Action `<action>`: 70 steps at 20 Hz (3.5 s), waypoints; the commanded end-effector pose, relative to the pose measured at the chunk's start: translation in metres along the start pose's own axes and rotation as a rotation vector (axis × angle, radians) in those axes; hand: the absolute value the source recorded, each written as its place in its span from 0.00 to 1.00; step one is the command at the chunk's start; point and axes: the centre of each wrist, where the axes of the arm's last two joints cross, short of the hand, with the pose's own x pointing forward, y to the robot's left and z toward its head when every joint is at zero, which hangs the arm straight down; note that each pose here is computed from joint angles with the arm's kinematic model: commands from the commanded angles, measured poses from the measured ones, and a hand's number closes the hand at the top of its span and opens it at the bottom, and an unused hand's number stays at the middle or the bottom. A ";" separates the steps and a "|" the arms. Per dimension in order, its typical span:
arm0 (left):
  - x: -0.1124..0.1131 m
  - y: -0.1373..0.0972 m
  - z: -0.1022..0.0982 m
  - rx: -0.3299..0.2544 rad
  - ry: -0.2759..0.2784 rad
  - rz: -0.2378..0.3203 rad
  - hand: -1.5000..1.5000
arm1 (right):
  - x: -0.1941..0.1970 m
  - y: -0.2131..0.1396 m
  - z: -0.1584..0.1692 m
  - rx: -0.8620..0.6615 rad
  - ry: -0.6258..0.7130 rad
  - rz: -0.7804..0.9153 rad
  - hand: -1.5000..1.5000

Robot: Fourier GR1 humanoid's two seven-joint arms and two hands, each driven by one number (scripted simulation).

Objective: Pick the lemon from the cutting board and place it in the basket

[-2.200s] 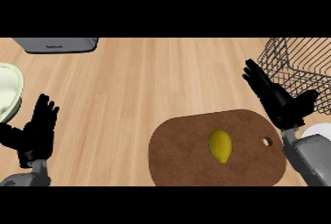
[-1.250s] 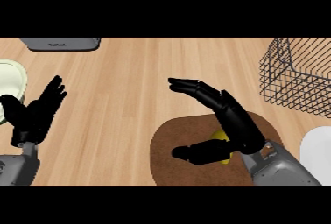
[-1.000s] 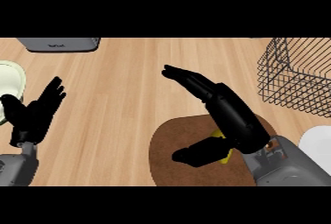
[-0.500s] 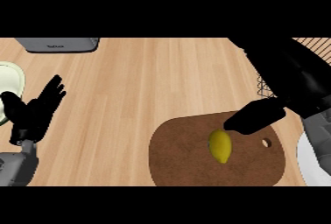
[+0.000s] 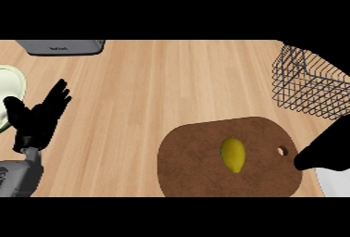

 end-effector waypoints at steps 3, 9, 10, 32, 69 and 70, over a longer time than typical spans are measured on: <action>0.007 0.001 -0.005 -0.002 -0.005 -0.010 0.50 | -0.027 -0.015 0.041 0.058 0.030 -0.068 0.00; 0.017 0.010 0.002 -0.003 -0.014 -0.013 0.50 | -0.067 0.014 0.070 -0.031 -0.011 -0.127 0.00; 0.013 -0.003 -0.005 -0.015 -0.005 -0.003 0.50 | -0.061 0.010 0.076 -0.053 -0.018 -0.138 0.00; 0.010 -0.011 0.008 -0.027 -0.015 0.003 0.50 | -0.110 0.176 -0.031 -0.084 -0.019 -0.213 0.00; -0.009 0.001 0.006 -0.003 -0.015 -0.010 0.50 | -0.130 0.245 -0.043 0.019 0.001 -0.088 0.00; 0.012 -0.005 0.010 -0.023 -0.039 -0.017 0.50 | -0.123 0.247 -0.048 0.031 -0.004 -0.091 0.00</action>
